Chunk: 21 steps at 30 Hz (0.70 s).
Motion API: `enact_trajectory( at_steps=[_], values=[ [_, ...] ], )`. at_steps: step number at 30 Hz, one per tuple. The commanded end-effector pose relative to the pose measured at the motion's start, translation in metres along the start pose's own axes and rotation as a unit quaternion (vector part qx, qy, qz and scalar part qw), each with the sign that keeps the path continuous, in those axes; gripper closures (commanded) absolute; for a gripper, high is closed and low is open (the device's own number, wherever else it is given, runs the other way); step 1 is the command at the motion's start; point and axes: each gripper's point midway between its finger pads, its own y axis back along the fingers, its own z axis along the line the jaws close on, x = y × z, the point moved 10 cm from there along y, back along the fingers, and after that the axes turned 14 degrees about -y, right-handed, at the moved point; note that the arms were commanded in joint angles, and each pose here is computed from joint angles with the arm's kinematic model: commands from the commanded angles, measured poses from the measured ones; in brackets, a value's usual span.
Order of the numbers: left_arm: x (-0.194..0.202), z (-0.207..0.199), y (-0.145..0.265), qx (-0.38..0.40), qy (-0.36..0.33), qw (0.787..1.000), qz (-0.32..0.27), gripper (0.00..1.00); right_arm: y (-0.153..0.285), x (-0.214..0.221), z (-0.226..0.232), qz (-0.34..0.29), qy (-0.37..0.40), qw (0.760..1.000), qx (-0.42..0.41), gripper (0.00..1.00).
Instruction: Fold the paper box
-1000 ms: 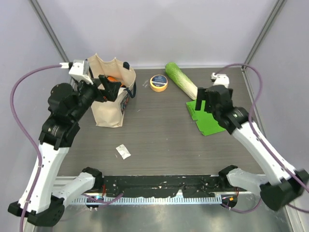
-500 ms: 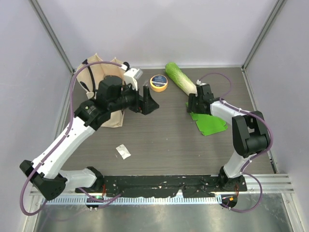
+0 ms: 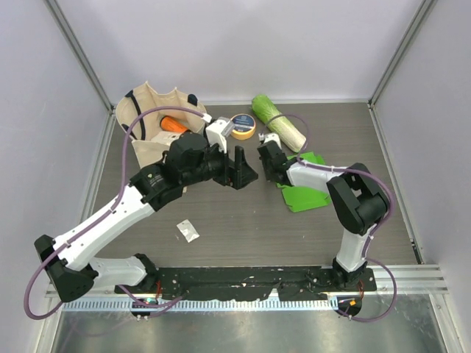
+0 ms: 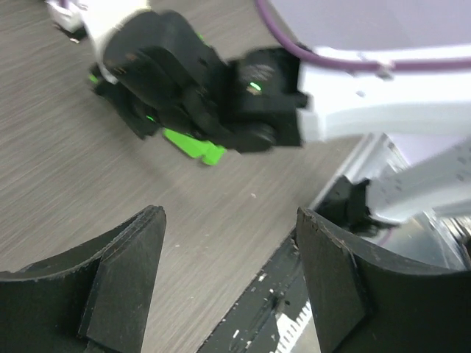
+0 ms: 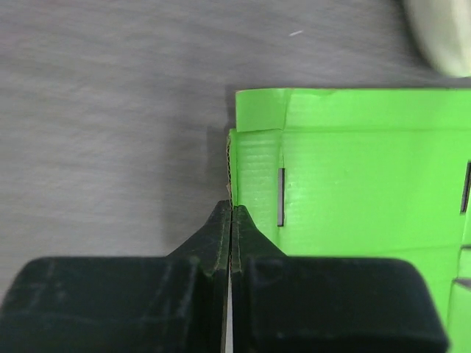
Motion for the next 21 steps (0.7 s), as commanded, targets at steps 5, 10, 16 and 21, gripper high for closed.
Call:
enact_trajectory(
  at_steps=[5, 10, 16, 21],
  values=[
    [0.017, 0.035, 0.039, -0.250, 0.055, 0.963, -0.081, 0.13, 0.088, 0.040, 0.066, -0.003, -0.093, 0.988, -0.123, 0.99],
    [0.039, 0.041, 0.034, -0.251, 0.086, 0.961, -0.082, 0.09, 0.114, 0.048, 0.077, 0.002, -0.237, 0.951, -0.197, 0.91],
    [0.058, 0.040, 0.014, -0.219, 0.107, 0.969, -0.033, 0.09, 0.142, 0.030, 0.092, 0.018, -0.247, 0.916, -0.316, 0.38],
    [0.078, 0.040, -0.010, -0.188, 0.132, 0.973, 0.014, 0.12, 0.153, 0.014, 0.032, -0.068, -0.199, 0.962, -0.173, 0.33]
  ],
)
